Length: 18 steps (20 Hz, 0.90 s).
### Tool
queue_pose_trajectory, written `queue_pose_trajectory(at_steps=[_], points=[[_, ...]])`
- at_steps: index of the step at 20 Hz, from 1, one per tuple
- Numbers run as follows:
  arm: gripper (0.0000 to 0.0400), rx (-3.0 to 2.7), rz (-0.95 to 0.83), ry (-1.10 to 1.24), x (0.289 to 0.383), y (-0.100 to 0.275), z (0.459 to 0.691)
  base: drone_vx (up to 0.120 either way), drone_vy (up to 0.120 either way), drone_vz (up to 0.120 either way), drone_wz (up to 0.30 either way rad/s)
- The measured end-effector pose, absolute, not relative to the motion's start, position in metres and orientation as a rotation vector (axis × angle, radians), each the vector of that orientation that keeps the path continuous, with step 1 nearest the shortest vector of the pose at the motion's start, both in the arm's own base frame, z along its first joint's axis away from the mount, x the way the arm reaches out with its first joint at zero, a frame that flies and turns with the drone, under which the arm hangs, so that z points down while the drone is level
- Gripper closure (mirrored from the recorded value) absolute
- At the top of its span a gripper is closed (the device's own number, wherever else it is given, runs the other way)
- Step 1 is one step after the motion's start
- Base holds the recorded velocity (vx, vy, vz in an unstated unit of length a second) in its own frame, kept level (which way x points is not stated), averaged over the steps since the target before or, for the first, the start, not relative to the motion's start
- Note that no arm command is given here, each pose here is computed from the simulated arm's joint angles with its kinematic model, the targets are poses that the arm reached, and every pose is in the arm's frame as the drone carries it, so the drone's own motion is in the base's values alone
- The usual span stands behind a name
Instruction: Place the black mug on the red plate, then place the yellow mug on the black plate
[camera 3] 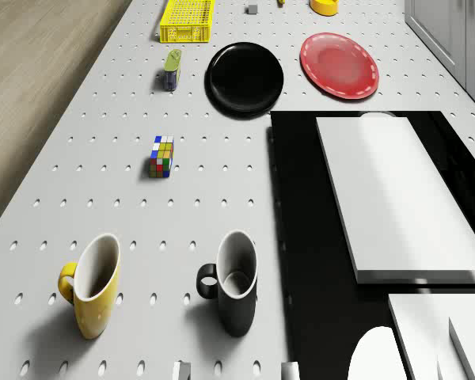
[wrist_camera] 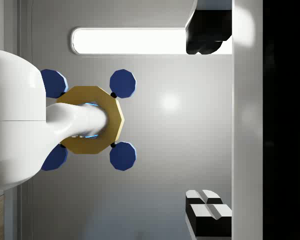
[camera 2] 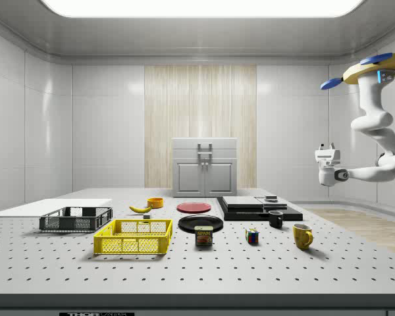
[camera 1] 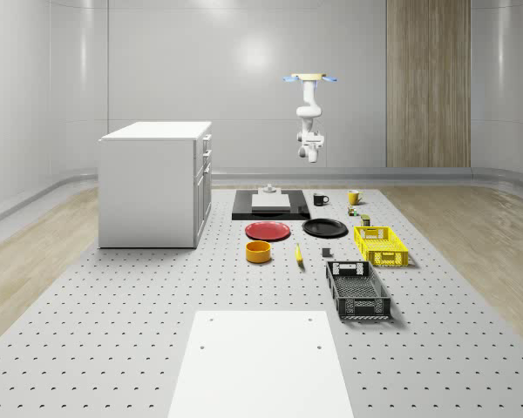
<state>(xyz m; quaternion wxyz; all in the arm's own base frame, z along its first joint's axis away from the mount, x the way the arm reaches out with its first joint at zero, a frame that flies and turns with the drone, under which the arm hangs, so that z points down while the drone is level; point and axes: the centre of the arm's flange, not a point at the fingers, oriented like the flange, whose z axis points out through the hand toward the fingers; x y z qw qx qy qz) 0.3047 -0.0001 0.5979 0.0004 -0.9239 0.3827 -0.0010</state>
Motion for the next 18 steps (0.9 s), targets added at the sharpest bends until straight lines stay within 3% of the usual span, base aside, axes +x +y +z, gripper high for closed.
queue_pose_trajectory(at_steps=[3, 10, 14, 18], points=[[0.0, -2.901, -0.007, 1.202, 0.3014, 0.0, 0.62, 0.0, 0.0, 0.0, 0.0], [0.0, -2.899, -0.015, 1.201, 0.3025, 0.0, 0.664, 0.12, -0.006, 0.0, 0.0], [0.0, -2.898, -0.019, 1.2, 0.3037, 0.0, 0.679, 0.12, -0.1, 0.0, 0.0], [0.0, -2.897, -0.024, 1.2, 0.3041, 0.0, 0.686, 0.12, -0.01, 0.0, 0.0]])
